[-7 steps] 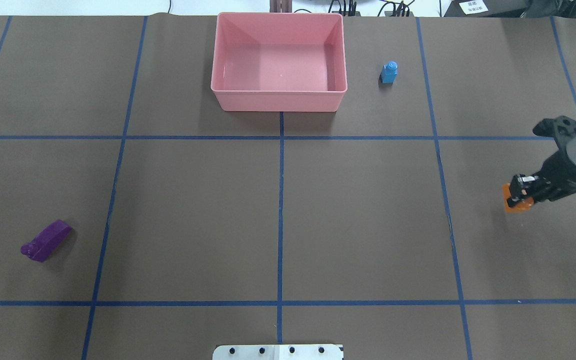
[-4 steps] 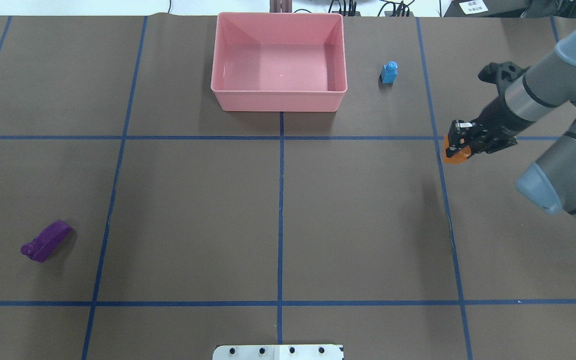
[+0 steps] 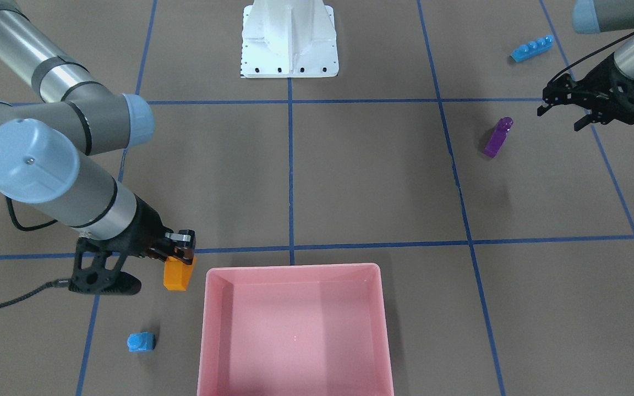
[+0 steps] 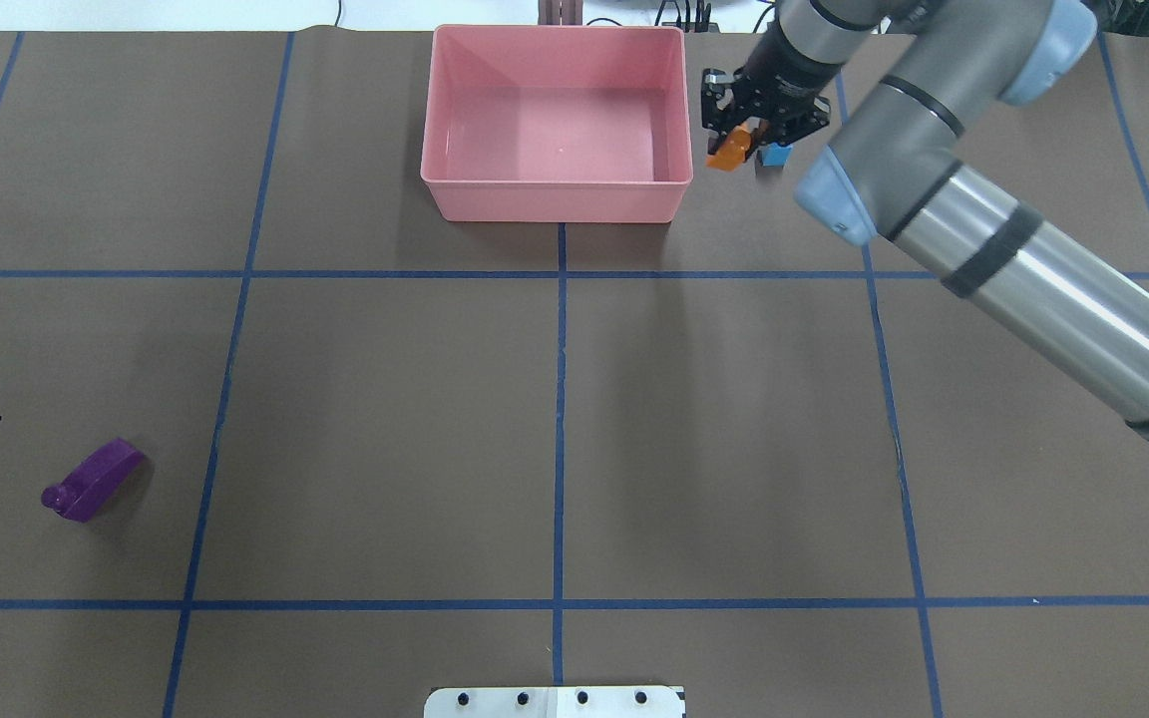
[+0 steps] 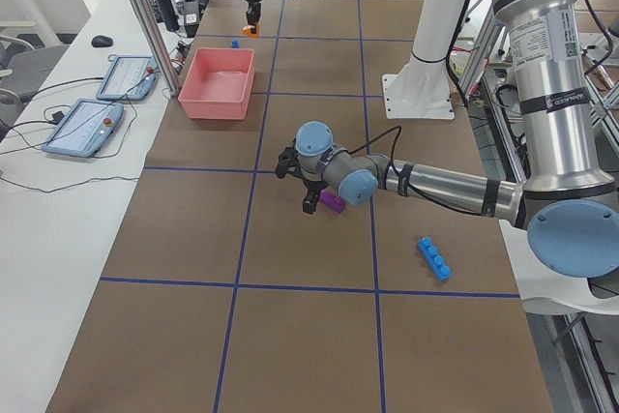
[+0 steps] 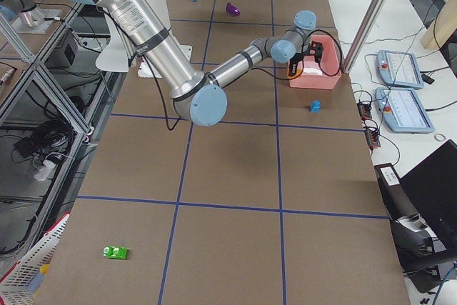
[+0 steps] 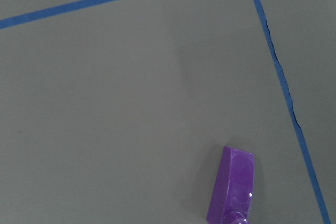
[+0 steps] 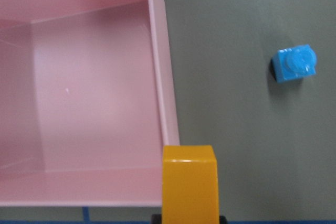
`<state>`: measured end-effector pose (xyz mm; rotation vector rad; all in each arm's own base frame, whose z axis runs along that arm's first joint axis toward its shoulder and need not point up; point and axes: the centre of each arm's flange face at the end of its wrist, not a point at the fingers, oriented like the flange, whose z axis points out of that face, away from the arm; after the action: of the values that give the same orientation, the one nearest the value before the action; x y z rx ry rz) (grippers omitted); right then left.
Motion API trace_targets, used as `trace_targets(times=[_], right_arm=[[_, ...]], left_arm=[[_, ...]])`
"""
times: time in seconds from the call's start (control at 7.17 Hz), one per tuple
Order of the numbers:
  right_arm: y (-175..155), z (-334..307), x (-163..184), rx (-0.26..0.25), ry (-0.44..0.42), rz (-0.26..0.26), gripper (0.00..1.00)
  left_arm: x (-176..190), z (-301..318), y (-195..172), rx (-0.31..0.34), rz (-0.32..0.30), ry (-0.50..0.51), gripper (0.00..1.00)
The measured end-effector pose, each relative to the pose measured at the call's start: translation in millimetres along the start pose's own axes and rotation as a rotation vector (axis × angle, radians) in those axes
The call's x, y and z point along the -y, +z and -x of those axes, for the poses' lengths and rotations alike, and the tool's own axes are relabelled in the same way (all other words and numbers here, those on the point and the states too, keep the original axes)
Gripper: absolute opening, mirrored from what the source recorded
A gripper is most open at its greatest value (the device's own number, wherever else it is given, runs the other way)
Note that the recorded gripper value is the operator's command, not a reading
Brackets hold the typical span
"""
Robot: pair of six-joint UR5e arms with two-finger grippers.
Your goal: Put all blocks into box
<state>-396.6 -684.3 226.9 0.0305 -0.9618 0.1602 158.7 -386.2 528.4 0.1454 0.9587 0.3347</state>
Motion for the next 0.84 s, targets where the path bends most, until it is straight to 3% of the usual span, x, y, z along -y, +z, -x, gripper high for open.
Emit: trace_targets(times=[0.28, 0.56, 0.7, 0.84], right_arm=[[7.1, 76.2, 39.1, -0.061, 0.011, -0.059, 0.00], [35.0, 113.4, 40.4, -0.076, 0.026, -0.122, 0.00], [50.3, 127.8, 33.3, -0.071, 0.033, -0.148, 0.16], [63.6, 139.5, 24.6, -0.075, 0.030, -0.162, 0.90]], left_arm=[[-5.2, -10.9, 14.7, 0.003, 0.031, 0.020, 1.00], [-8.2, -18.7, 27.6, 0.019, 0.051, 0.039, 1.00], [-9.4, -21.7, 33.1, 0.029, 0.057, 0.046, 1.00], [-10.7, -25.7, 39.4, 0.039, 0.065, 0.051, 1.00]])
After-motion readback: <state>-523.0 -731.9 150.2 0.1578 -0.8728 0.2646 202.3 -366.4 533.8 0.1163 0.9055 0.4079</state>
